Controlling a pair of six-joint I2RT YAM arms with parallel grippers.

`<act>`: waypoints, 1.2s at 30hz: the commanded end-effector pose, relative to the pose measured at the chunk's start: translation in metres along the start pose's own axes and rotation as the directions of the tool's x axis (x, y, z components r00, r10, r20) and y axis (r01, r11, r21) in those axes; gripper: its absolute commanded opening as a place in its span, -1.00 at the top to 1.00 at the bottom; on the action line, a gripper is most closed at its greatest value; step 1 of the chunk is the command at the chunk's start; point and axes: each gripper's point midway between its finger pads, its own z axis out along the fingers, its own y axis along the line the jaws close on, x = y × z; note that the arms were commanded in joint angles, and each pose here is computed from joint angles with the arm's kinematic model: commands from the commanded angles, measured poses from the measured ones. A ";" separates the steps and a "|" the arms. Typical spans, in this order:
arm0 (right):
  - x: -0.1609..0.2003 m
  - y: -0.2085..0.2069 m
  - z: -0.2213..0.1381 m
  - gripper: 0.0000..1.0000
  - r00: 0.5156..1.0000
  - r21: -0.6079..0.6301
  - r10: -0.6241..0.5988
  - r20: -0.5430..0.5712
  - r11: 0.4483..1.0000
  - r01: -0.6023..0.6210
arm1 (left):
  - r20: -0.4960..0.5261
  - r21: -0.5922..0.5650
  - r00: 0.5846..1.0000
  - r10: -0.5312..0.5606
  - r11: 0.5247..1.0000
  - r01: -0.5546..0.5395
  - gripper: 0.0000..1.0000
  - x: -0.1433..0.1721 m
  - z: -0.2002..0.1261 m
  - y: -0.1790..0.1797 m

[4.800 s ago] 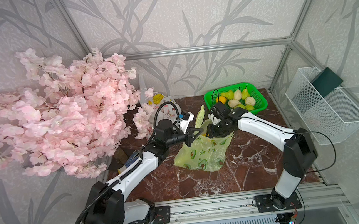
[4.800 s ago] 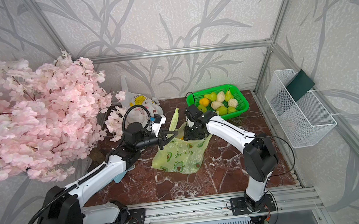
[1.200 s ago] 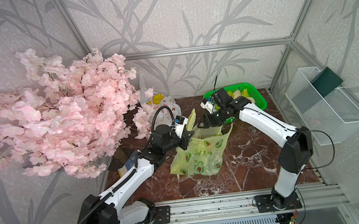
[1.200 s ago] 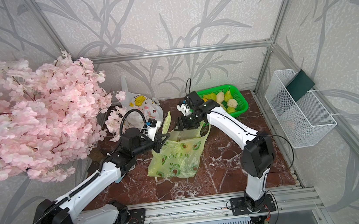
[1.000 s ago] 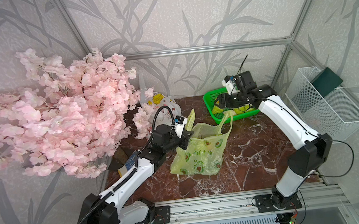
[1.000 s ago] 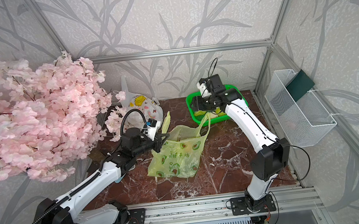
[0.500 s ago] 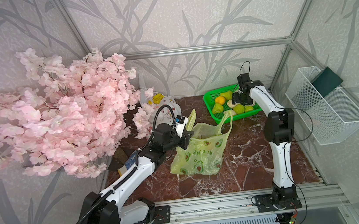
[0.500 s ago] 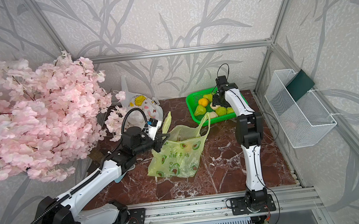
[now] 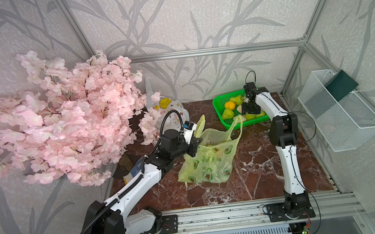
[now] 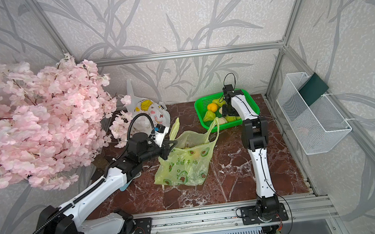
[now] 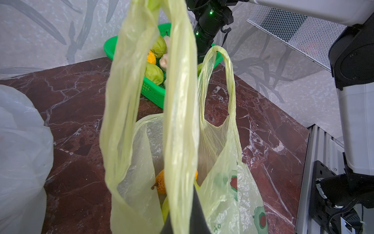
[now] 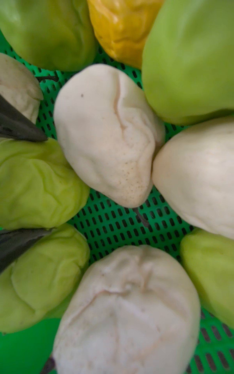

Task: Place the pears into plastic bags & tie knots
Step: Pick up the pear from the basket, then place the pear in the plastic bag.

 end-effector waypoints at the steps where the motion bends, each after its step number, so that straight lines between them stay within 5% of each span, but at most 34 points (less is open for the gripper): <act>1: 0.012 -0.006 -0.001 -0.03 0.999 0.017 -0.007 -0.043 1.000 0.007 | 0.036 0.015 0.999 0.032 0.999 -0.032 1.00 -0.016 -0.004 -0.005; 5: -0.002 -0.003 -0.040 0.27 0.999 -0.006 -0.016 0.028 1.000 0.016 | 0.037 0.017 0.999 0.031 0.999 -0.032 1.00 -0.017 -0.004 -0.005; 15: 0.007 0.034 -0.173 0.35 0.974 -0.128 -0.089 0.209 0.985 0.118 | 0.051 0.010 0.998 0.043 0.999 -0.044 1.00 -0.023 -0.004 -0.004; 21: 0.057 0.101 -0.259 0.36 0.916 -0.307 -0.154 0.372 0.910 0.278 | 0.050 0.015 0.998 0.047 0.999 -0.048 1.00 -0.026 -0.003 -0.005; 24: 0.094 0.145 -0.284 0.36 0.908 -0.467 -0.143 0.395 0.819 0.332 | 0.051 0.017 0.998 0.045 0.999 -0.046 1.00 -0.027 -0.002 -0.005; 28: 0.127 0.191 -0.288 0.41 0.930 -0.701 -0.015 0.367 0.653 0.287 | 0.055 0.020 0.998 0.040 0.999 -0.041 1.00 -0.027 -0.002 -0.006; 30: 0.139 0.205 -0.278 0.43 0.945 -0.746 -0.010 0.328 0.611 0.266 | 0.057 0.023 0.998 0.038 0.999 -0.040 1.00 -0.027 -0.002 -0.006; 36: 0.204 0.224 -0.239 0.43 0.974 -0.789 -0.190 0.124 0.576 0.212 | 0.060 0.016 0.997 0.038 0.999 -0.039 1.00 -0.029 -0.005 -0.006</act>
